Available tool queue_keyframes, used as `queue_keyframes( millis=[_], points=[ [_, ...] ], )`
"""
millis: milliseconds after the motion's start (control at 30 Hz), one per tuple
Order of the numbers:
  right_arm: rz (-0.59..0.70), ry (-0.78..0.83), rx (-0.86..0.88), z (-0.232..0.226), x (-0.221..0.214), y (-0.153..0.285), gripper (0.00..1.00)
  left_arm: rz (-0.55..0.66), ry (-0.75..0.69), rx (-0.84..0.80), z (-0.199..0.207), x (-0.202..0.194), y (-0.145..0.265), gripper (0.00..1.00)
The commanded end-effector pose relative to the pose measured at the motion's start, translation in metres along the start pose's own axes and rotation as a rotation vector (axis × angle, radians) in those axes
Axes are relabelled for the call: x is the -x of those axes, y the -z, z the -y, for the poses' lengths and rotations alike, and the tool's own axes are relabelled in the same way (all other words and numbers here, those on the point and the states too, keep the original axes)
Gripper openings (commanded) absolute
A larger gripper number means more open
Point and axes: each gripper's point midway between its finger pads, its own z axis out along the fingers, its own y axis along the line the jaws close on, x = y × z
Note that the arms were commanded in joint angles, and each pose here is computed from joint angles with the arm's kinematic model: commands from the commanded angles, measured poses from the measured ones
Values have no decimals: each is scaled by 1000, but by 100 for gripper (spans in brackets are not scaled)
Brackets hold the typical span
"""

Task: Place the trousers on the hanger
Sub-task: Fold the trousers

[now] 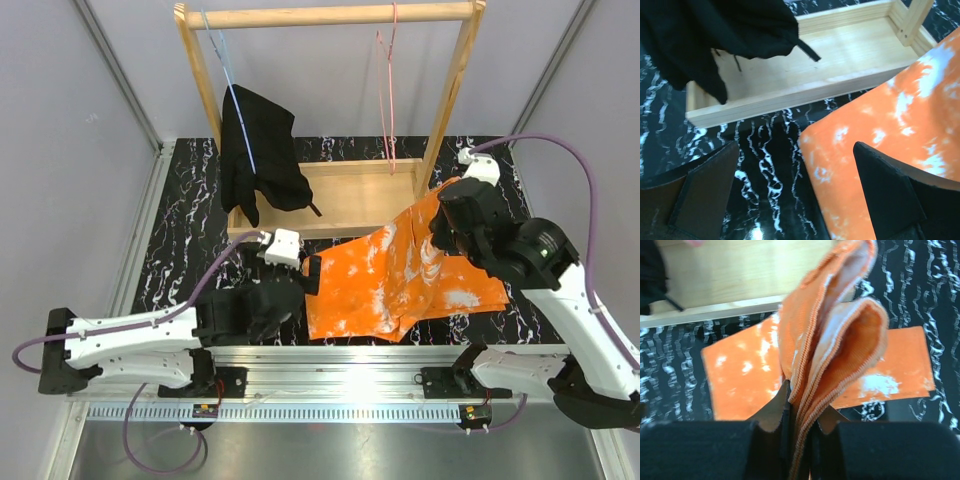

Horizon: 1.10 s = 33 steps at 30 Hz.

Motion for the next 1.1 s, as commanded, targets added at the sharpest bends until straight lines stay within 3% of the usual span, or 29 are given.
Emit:
queue_keyframes(
  millis=[0, 233, 333, 733, 1067],
  points=[
    [56, 14, -110, 21, 13, -13, 8, -3, 48, -213, 45, 28, -17, 99],
    [1, 23, -193, 47, -14, -55, 8, -248, 38, -189, 39, -66, -64, 99],
    [-5, 18, -208, 53, -17, -68, 7, -310, 136, -172, 25, -92, -72, 99],
    [-40, -20, -293, 84, -28, -103, 7, -434, 283, -248, 40, -141, -64, 99],
    [-109, -58, -412, 121, -51, -135, 6, -641, 203, -112, 37, -193, -70, 99]
  ],
)
